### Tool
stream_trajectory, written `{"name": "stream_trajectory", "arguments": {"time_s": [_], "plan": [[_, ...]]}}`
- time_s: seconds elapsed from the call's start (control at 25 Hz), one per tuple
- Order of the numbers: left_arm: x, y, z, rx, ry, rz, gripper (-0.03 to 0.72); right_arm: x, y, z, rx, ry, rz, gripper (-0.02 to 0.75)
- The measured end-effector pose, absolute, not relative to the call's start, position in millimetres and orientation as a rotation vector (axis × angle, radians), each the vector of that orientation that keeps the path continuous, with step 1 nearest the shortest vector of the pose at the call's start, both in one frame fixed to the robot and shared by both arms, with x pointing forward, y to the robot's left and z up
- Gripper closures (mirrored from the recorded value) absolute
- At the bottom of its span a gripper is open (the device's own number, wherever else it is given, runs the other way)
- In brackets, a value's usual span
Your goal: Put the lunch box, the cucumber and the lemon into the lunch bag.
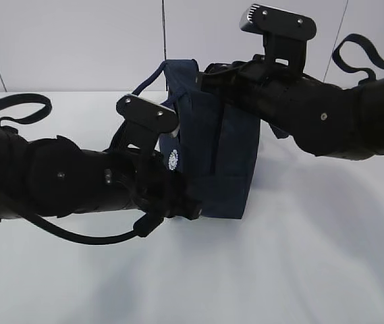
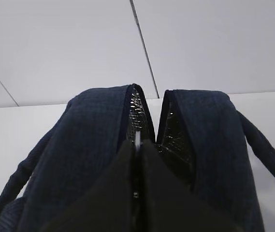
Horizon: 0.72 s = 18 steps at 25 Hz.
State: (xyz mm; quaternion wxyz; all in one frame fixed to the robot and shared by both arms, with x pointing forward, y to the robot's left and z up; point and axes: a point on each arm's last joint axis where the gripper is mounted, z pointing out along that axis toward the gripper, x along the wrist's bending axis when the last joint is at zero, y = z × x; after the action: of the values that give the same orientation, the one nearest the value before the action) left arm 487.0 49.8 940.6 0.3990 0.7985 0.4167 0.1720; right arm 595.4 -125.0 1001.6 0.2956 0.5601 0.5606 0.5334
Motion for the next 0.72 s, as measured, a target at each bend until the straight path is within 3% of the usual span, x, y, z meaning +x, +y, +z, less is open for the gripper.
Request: {"name": "stream_trajectory", "arguments": {"time_s": [0.16,0.72], "plan": [[489.6,50.5,945.0,1.979,1.057,0.469,0.305,595.4,-125.0,1001.6,1.511,1.479,1.432,0.738],[517.9,28.0,964.9,1.835,0.984,0.589,0.297,594.8,-124.4,1000.0,1.559,1.475,1.446,0.738]]}}
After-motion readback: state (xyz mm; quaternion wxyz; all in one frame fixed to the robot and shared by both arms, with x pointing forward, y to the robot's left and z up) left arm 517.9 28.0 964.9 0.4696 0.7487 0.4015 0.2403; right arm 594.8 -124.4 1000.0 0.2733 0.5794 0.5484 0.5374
